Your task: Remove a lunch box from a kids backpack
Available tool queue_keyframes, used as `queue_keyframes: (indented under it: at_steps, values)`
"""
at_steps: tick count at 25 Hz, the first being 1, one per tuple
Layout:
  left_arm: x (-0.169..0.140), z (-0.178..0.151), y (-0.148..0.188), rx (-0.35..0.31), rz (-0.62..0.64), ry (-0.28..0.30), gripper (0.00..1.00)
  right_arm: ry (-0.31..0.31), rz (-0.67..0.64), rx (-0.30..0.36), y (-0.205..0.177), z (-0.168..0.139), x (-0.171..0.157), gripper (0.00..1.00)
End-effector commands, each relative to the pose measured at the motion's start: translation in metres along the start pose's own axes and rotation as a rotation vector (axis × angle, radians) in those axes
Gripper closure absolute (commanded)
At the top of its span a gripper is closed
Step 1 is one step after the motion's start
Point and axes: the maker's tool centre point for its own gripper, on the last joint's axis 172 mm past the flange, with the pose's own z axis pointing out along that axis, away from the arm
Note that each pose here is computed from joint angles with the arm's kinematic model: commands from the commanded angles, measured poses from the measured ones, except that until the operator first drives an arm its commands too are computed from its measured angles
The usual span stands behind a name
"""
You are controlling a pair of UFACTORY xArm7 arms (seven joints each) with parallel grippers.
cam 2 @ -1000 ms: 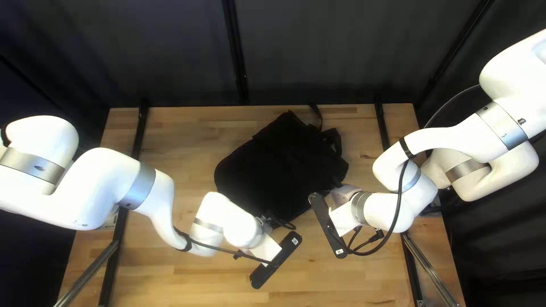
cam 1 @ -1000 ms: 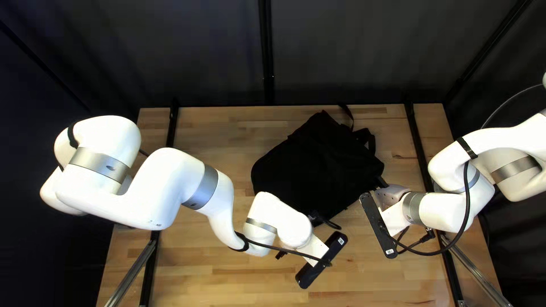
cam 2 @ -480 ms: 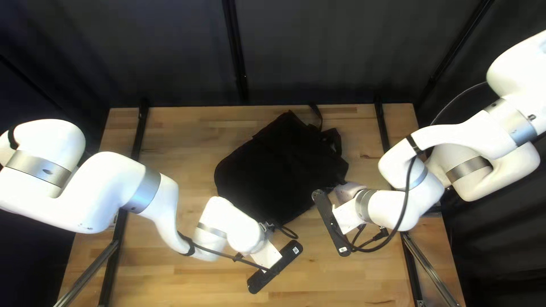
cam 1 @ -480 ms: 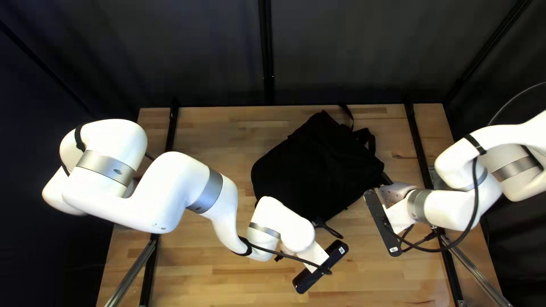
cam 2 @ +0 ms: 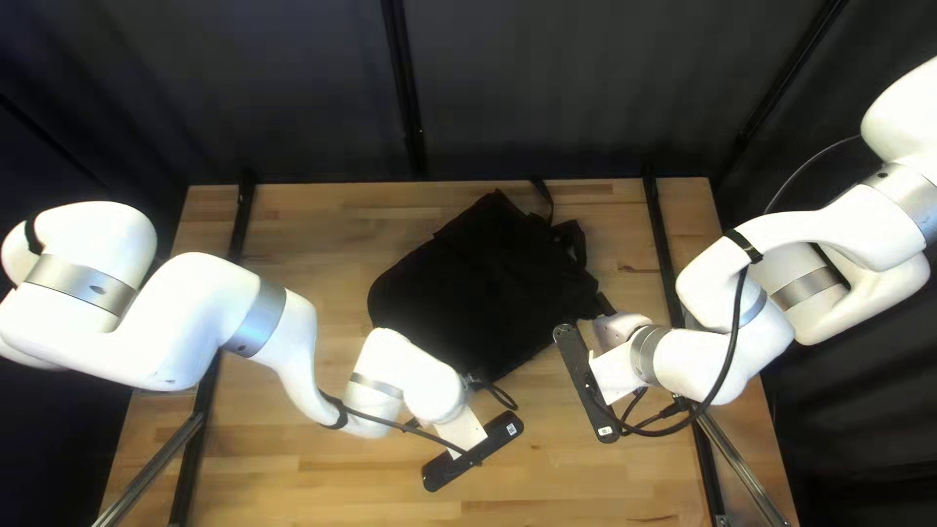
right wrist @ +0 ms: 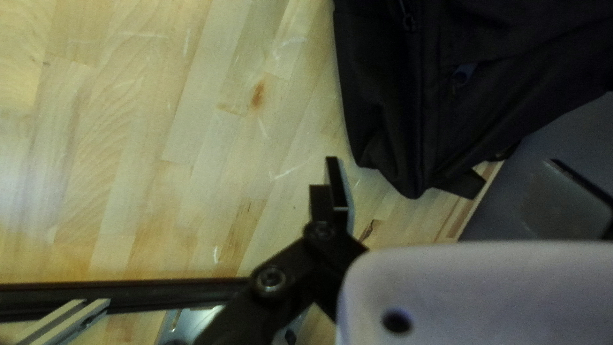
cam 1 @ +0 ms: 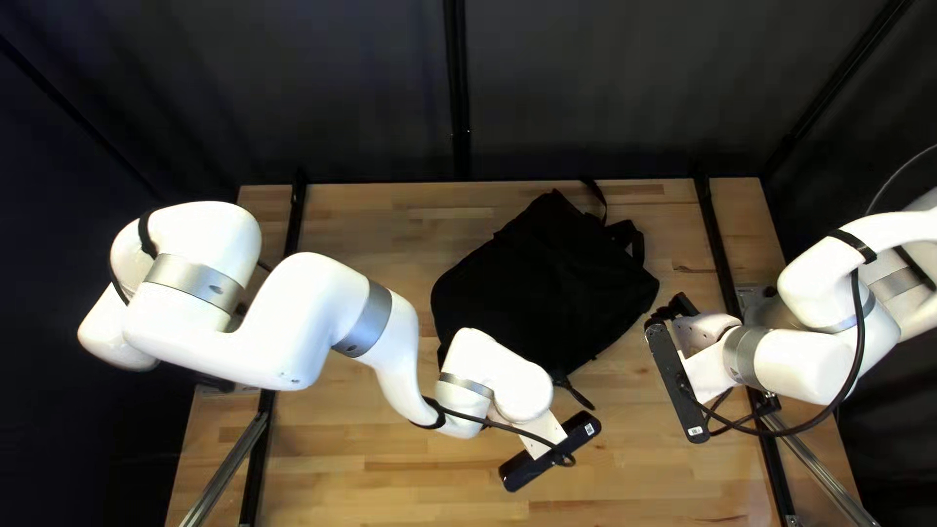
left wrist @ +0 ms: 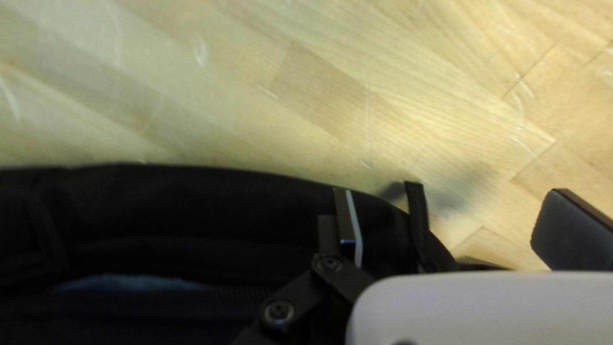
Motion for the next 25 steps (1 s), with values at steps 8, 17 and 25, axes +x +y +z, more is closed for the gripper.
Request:
queue_keyframes:
  at_steps: [8,17,25]
  values:
    - [-0.020,0.003,0.008,-0.001,0.048,-0.063,0.99,-0.014,-0.012,0.008,0.001,0.003,-0.002,0.00]
    - [-0.024,-0.006,0.001,0.025,0.037,-0.079,1.00,-0.020,-0.015,0.010,0.000,0.003,-0.001,0.00]
    - [-0.021,-0.029,0.003,0.054,0.000,-0.078,1.00,-0.022,-0.012,0.012,0.003,0.005,0.002,0.00]
